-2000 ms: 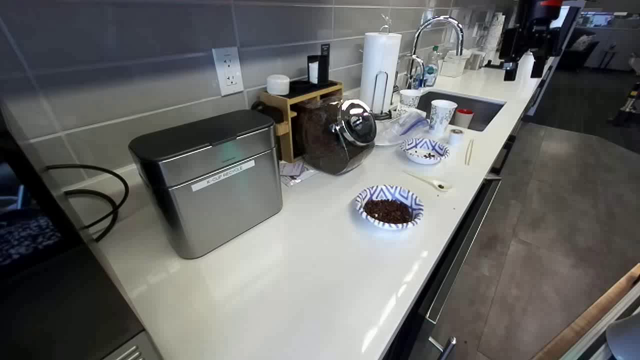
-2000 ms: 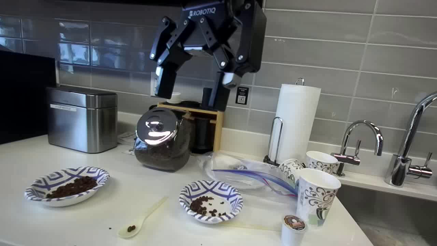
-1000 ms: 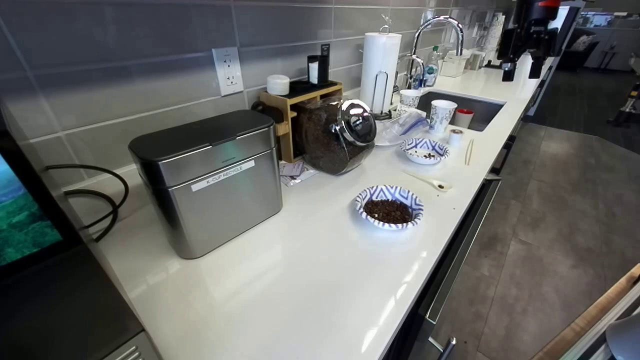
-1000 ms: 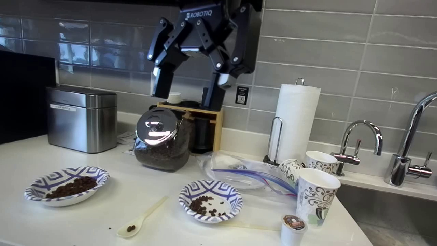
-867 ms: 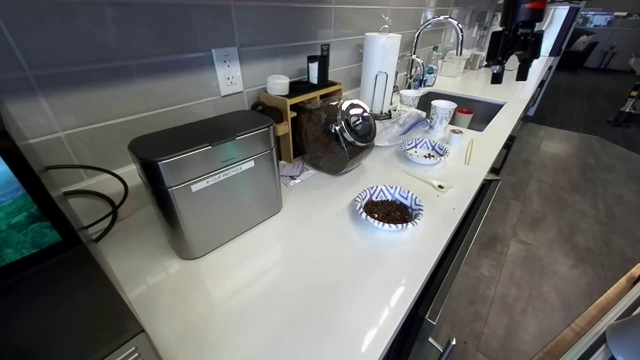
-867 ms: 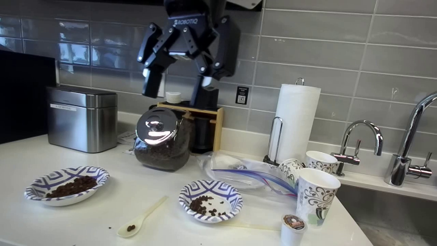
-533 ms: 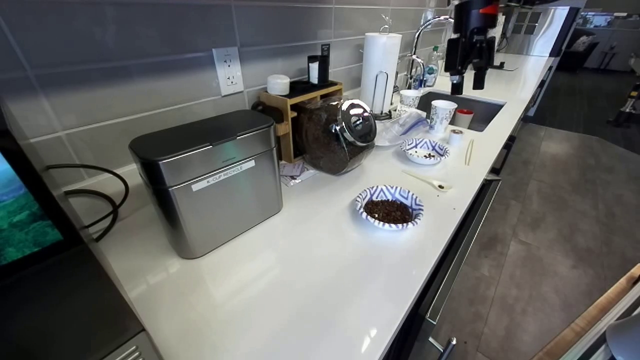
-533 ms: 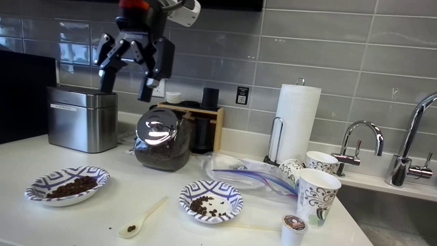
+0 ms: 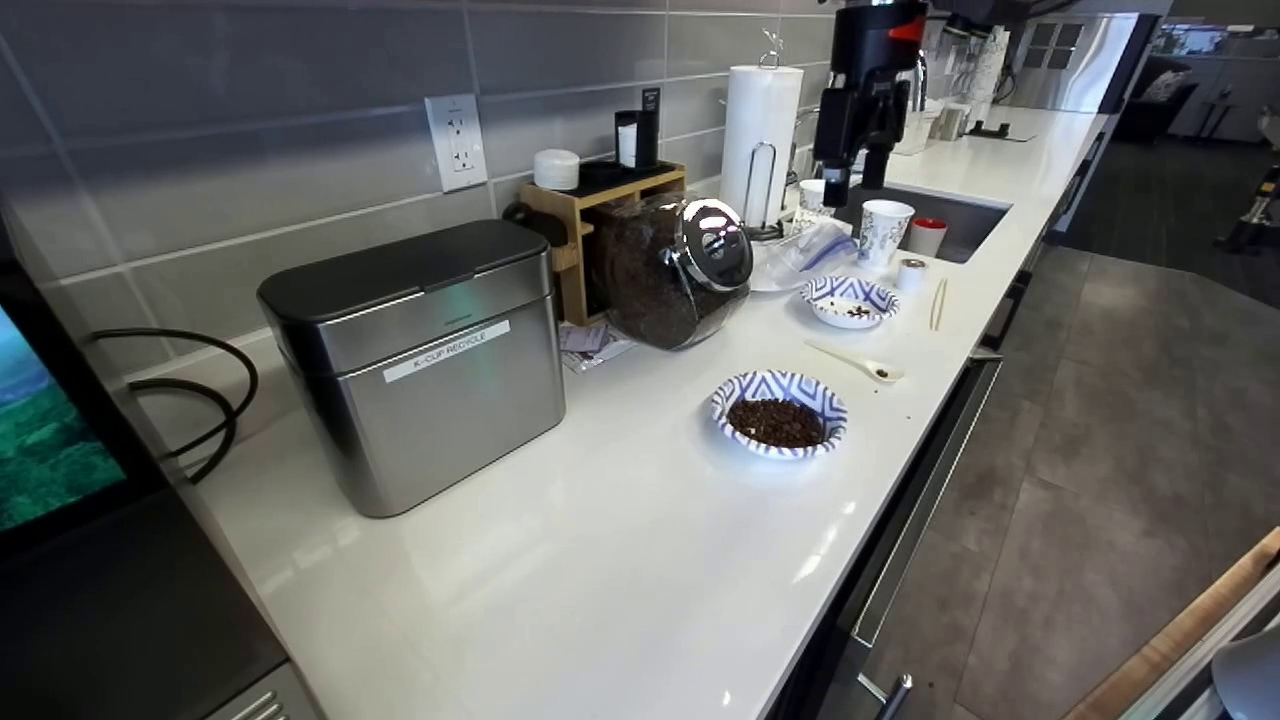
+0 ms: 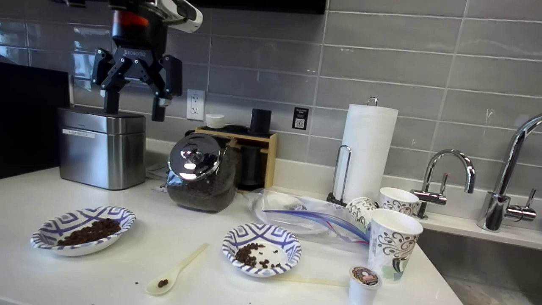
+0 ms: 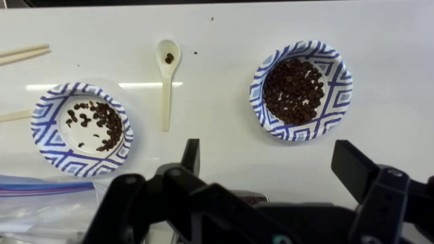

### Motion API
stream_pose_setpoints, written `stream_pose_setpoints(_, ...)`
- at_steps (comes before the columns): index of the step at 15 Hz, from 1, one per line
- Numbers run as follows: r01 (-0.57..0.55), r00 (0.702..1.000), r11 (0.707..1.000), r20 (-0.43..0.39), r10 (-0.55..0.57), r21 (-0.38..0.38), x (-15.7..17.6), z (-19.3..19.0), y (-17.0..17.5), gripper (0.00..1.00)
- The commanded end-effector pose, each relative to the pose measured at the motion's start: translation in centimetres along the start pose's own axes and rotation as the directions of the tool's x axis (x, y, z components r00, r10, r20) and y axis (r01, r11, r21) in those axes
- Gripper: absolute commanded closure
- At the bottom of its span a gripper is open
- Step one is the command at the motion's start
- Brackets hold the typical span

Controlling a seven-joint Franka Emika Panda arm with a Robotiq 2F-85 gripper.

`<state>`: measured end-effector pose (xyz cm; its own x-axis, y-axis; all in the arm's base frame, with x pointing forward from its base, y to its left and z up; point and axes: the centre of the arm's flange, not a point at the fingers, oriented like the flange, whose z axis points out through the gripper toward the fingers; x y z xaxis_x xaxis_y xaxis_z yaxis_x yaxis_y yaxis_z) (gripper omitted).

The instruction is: Place some coffee beans from the bowl on the left on the spoon.

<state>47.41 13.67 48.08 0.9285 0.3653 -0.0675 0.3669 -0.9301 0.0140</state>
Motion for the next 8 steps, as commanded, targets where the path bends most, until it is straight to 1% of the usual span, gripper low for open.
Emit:
stream_pose_setpoints(1,0.025,0.999,1.000,-0.020,-0.025,-0.001,0.28,0.30,-0.86,0.00)
stream_pose_setpoints(3,0.035,0.999,0.999,-0.024,-0.035,-0.002,0.38,0.45,-1.38,0.00)
stream_pose_setpoints(8,0.026,0.999,1.000,-0.027,-0.026,-0.001,0.37,0.30,-0.86,0.00)
